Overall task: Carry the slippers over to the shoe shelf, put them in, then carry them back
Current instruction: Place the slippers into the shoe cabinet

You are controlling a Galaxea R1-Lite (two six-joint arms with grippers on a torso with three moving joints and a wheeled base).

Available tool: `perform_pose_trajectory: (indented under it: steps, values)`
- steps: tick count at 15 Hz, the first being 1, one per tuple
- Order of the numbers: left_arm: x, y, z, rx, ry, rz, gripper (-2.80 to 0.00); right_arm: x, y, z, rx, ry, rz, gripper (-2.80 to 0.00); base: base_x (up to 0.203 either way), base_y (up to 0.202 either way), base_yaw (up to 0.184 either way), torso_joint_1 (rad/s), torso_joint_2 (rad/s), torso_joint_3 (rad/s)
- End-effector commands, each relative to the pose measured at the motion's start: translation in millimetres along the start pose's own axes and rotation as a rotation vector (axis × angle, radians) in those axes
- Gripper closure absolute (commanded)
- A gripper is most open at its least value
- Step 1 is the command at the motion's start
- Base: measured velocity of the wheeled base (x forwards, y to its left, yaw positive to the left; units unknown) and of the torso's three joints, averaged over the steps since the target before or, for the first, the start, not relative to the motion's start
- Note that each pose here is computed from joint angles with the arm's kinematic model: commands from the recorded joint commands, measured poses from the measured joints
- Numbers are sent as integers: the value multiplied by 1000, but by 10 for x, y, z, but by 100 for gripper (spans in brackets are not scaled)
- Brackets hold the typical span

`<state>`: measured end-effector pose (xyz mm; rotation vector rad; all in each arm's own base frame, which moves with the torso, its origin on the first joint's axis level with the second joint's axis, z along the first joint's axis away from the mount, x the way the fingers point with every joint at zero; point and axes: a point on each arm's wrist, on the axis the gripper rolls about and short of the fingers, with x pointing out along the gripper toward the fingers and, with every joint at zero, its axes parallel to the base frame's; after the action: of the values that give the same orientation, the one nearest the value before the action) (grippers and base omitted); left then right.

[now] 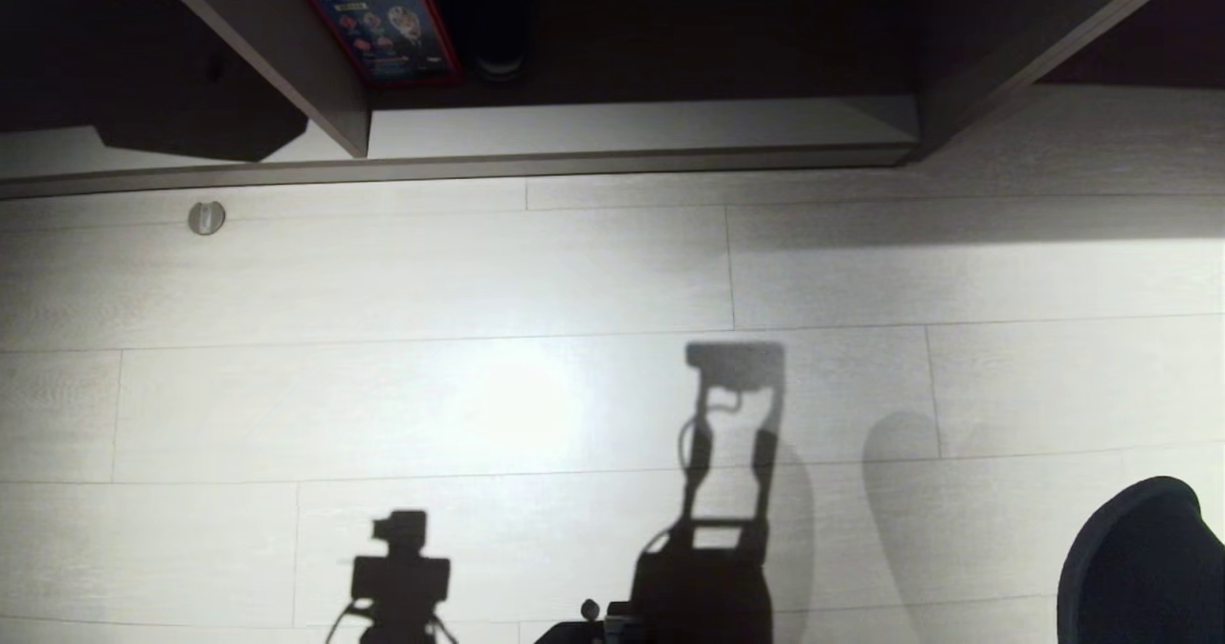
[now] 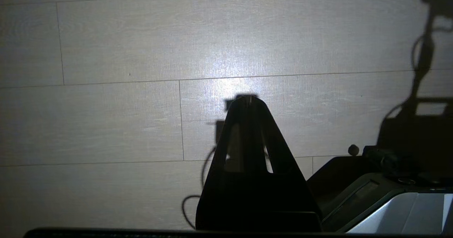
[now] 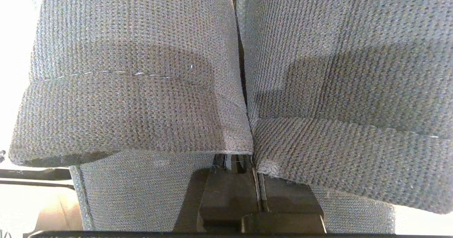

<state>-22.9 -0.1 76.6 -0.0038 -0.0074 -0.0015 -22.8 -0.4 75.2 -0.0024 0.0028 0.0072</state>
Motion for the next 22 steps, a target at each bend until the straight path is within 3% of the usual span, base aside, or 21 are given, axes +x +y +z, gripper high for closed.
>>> perform_pose_trajectory:
  steps: [1,22]
  values:
    - [0,0,-1,-1,0,0,0,1,0,-5,-1,2,0,0,0,0,0,-1,2,-198]
    - [1,0,0,0,1,0,0,1,0,-5,-1,2,0,0,0,0,0,2,2,-197]
